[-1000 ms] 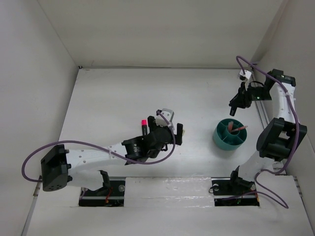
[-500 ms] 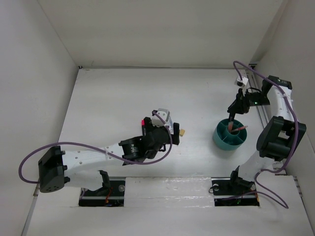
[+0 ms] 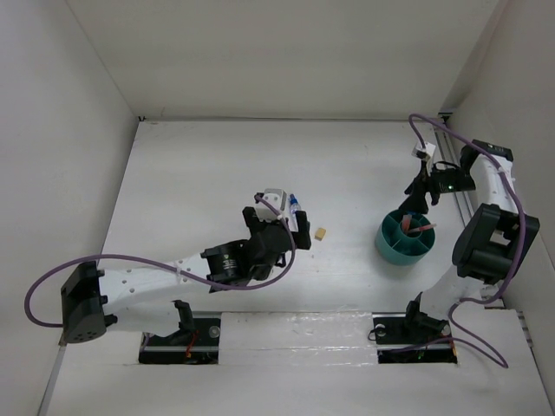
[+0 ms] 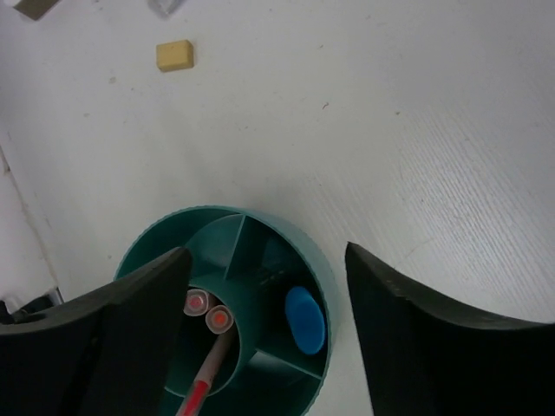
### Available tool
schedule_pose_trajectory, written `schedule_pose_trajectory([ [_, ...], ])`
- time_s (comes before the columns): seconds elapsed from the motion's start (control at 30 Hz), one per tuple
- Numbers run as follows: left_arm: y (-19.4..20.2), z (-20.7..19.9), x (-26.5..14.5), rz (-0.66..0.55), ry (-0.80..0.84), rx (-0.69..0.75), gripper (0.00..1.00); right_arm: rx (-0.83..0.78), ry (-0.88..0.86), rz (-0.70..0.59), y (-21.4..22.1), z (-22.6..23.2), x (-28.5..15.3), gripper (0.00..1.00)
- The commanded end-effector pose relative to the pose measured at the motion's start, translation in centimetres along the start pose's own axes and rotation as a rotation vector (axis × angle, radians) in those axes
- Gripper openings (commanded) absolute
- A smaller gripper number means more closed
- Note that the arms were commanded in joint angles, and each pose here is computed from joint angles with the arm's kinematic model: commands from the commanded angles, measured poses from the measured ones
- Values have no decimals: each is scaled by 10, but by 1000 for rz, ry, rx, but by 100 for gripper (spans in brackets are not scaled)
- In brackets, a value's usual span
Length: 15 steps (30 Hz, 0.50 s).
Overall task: Sort the stationery into containers
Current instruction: Place the stationery into the container
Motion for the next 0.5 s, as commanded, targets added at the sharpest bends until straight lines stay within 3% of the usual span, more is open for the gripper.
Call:
schedule_pose_trajectory([
  [0.0,-4,6,-3,-26,-40,-54,100,-46,9,-54,-13,11,-10,82],
  [0.07,-2,10,-2,-15,-59,-67,100,-67,20,-67,-19,12,-14,100],
  [0.27,8,37,14,64,-223,-143,100,-103,83,-142,-57,25,-36,100],
  [0.4,14,64,27,104,-357,-223,100,-68,235,-198,-102,29,-69,100],
  [0.47,15,76,34,134,-392,-258,100,-3,395,-208,-119,28,-85,100],
])
Point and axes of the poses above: each gripper's point midway between its finger pads, its own x axis out along the fingers, its own z axis along the line the jaws close on, y = z × x, the point moved 6 cm from there along -x, back along the fingers, and after that the axes turned 2 degrees about x, right-handed, at the moved point
